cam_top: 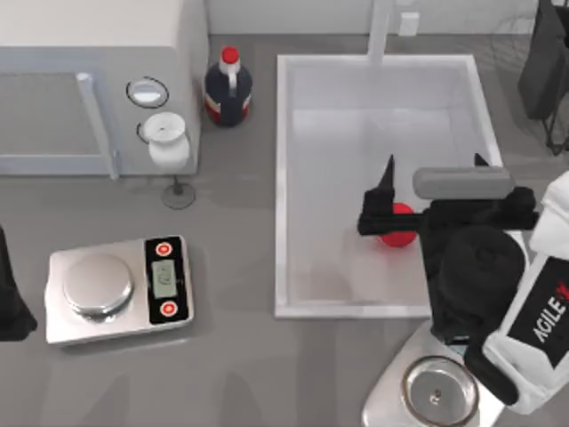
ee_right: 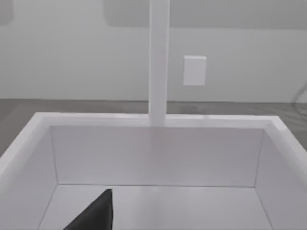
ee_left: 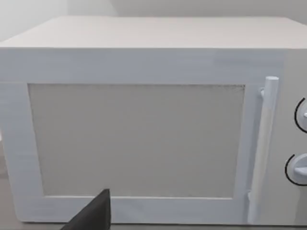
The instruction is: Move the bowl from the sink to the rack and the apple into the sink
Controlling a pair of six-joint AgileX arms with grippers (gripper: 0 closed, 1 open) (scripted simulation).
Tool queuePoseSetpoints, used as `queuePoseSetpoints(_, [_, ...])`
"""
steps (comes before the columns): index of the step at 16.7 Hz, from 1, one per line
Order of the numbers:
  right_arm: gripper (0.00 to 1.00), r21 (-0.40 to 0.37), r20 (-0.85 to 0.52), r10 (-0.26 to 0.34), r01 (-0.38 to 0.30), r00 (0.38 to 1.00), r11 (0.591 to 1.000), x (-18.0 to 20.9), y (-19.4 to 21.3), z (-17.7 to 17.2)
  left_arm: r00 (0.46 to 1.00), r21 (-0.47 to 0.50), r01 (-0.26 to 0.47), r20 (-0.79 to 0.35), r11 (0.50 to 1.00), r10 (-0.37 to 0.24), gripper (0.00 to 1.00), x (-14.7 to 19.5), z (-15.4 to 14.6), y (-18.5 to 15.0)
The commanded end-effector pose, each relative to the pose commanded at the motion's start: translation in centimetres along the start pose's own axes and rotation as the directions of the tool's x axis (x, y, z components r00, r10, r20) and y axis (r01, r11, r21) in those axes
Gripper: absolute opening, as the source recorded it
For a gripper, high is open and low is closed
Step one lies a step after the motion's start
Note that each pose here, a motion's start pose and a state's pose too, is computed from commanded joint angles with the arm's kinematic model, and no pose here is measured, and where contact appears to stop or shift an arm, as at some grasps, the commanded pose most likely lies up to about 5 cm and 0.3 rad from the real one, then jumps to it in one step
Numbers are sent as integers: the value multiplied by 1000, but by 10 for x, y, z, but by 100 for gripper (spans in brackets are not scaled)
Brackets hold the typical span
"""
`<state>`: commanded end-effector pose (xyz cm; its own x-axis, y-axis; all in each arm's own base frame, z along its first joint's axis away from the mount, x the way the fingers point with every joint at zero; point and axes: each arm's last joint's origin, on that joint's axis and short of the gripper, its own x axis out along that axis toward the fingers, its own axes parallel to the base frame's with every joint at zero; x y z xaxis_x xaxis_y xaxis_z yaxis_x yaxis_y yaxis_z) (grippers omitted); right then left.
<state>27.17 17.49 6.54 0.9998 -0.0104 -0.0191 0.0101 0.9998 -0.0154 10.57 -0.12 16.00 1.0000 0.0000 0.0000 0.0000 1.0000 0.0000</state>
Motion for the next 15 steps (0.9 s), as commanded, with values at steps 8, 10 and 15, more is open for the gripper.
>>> queuePoseSetpoints(8, [100, -13, -22, 2, -2, 1000, 1000, -16, -66, 86, 1000, 0, 0, 0, 1000, 0, 100, 0, 0, 0])
queuePoseSetpoints(10, [100, 4, 11, 2, -2, 1000, 1000, -35, -89, 115, 1000, 0, 0, 0, 1000, 0, 100, 0, 0, 0])
queuePoseSetpoints(15, [100, 37, 117, 0, -4, 993, 999, -104, -142, 154, 1000, 0, 0, 0, 1000, 0, 100, 0, 0, 0])
